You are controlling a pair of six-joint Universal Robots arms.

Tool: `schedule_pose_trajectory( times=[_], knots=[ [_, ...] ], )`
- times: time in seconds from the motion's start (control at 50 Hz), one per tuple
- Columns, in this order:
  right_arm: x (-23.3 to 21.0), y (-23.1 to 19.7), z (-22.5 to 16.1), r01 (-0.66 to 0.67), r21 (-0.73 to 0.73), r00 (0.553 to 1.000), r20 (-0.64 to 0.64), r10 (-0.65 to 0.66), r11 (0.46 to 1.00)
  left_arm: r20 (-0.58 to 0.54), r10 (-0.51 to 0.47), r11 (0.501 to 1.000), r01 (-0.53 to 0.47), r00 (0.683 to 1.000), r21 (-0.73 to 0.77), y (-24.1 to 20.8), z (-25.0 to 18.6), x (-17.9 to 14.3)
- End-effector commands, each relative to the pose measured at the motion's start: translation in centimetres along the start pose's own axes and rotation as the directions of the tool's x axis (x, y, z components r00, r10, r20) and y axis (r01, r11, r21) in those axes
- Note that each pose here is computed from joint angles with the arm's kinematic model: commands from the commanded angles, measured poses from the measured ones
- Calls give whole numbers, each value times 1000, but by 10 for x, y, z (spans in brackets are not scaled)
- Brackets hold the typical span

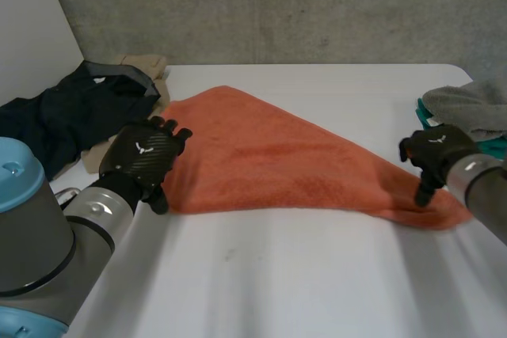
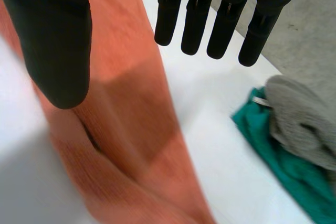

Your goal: Fold the laundry.

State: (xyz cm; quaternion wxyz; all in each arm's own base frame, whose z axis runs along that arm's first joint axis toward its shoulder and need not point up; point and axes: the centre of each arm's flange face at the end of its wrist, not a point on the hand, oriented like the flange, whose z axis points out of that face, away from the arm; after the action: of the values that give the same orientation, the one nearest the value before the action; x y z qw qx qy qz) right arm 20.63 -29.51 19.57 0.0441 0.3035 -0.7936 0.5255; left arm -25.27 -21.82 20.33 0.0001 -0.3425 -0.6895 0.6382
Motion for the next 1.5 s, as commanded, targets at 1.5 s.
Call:
schedule_pose_trajectory(
  times=[1.5],
  knots=[
    [-23,-172,-122,-225,456,965,225,133,861,-57,-528,849,525,847,-59,-74,40,24]
  ],
)
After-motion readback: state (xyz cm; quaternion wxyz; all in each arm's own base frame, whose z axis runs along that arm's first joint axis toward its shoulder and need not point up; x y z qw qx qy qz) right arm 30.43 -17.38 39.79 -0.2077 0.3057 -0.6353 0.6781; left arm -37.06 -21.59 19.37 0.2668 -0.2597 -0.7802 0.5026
